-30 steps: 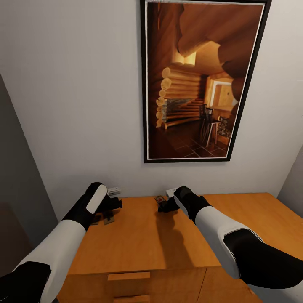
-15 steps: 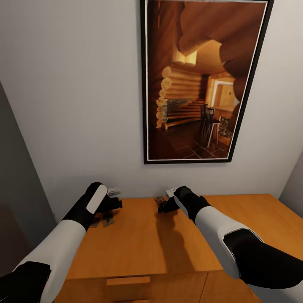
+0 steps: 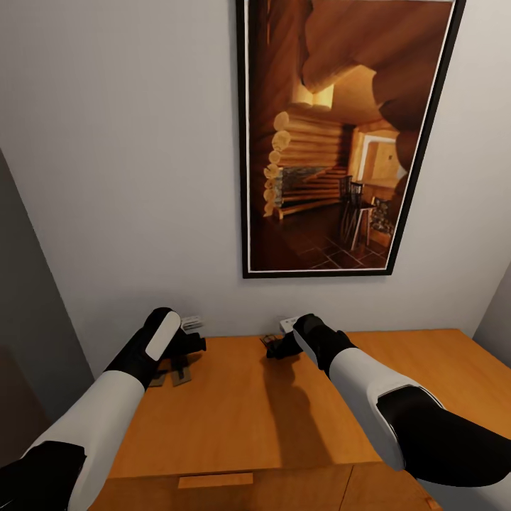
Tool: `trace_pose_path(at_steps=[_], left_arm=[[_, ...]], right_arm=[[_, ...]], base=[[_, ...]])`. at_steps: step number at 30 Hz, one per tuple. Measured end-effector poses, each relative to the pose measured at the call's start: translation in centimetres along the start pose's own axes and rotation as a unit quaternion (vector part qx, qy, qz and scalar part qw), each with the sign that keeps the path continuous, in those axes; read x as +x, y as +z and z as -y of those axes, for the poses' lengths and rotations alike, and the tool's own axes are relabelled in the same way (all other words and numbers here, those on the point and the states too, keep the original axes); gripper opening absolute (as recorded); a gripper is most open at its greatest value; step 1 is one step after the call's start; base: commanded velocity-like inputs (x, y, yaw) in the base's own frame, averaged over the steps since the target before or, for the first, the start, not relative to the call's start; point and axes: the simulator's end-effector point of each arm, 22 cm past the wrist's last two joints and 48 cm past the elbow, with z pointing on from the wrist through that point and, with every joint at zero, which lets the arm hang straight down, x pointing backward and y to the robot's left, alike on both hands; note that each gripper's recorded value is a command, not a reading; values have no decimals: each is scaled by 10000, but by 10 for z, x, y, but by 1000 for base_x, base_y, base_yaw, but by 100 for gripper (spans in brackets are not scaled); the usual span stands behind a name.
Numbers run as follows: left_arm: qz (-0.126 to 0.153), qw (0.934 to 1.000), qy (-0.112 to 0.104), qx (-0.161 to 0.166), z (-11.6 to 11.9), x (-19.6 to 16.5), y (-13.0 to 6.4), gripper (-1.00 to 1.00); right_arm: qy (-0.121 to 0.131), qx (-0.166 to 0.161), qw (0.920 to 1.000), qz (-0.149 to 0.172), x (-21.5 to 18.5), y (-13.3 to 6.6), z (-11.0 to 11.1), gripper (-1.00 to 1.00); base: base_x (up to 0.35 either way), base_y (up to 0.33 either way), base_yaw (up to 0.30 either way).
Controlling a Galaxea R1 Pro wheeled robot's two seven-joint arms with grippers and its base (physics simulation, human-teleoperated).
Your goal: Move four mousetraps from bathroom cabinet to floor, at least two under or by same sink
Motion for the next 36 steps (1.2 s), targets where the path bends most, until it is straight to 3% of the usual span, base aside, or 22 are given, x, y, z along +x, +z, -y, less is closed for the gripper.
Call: trace_pose_path(at_steps=[18, 19, 36], left_arm=[[1, 10000, 1, -7, 0, 0, 0, 100], [1, 10000, 0, -6, 0, 0, 0, 100], [1, 10000, 1, 3, 1, 0, 0, 100]], right_arm=[[20, -5, 10000, 2, 1, 1, 0, 100], [21, -7, 10000, 3, 1, 1, 0, -100], [-22, 32, 10000, 1, 0, 0, 2, -100]], base=[[0, 0, 0], [0, 0, 0], [0, 0, 0]])
